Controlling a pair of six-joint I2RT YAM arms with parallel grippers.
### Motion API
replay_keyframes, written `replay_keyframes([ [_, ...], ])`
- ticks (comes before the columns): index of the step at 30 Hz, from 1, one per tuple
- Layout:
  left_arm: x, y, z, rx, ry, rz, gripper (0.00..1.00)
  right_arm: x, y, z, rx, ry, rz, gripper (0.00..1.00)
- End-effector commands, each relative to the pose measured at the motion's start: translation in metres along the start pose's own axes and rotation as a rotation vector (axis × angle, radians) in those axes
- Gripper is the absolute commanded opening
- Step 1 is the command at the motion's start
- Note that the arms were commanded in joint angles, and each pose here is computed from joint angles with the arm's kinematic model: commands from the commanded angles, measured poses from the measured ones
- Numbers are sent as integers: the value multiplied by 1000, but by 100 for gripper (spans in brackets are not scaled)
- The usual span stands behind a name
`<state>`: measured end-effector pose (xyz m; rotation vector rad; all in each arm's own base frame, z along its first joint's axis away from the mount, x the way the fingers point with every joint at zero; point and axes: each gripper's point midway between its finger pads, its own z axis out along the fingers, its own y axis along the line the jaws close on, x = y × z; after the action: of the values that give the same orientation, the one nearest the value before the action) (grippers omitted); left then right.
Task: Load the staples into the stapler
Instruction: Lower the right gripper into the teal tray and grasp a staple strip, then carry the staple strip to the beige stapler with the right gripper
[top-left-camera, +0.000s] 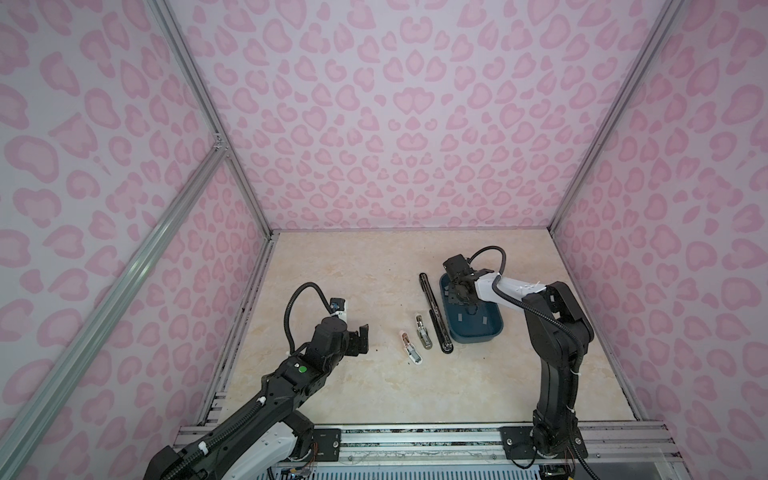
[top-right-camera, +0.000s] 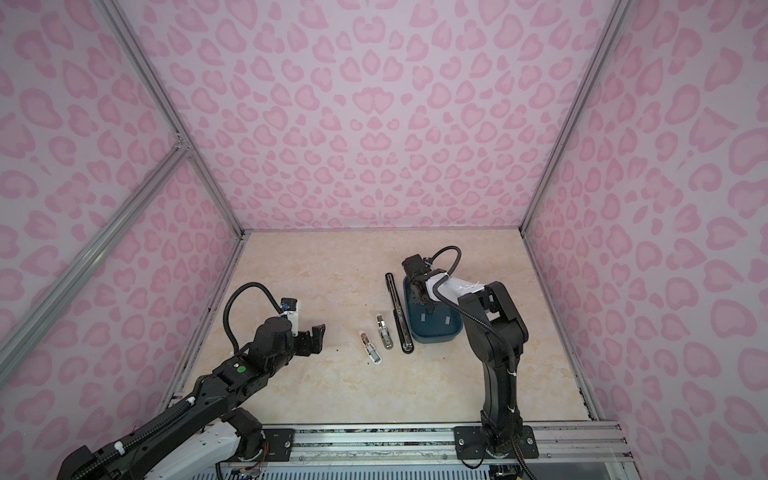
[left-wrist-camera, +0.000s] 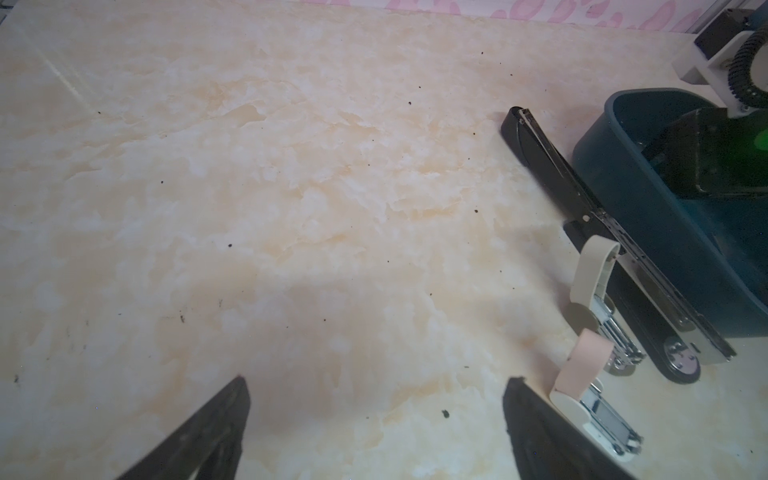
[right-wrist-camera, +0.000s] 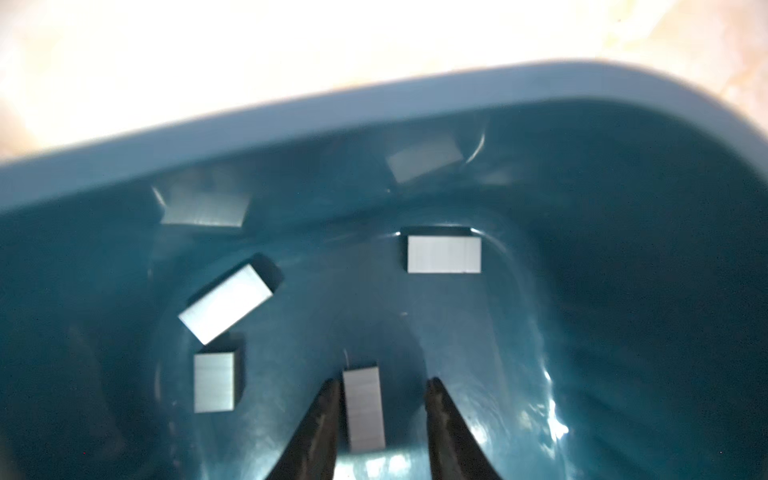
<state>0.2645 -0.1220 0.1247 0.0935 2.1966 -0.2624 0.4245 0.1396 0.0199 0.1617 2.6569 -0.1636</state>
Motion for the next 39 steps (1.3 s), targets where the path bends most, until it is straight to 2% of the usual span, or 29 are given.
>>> replay_keyframes([
  [1,-9,-1,-1,1,-28,-12,96,18,0,9,-13,72,-21,32],
  [13,-9,-1,-1,-3,-27,-11,96,25,-2,13,-13,87,-16,20],
  [24,-9,0,-1,-3,-30,-15,96,20,-3,6,-19,68,1,16],
  [32,-8,-1,-3,6,-31,-22,96,5,-6,-40,-72,-38,16,14],
  [39,-6,2,-5,-3,-29,-31,96,15,3,-100,-156,-177,-63,14],
])
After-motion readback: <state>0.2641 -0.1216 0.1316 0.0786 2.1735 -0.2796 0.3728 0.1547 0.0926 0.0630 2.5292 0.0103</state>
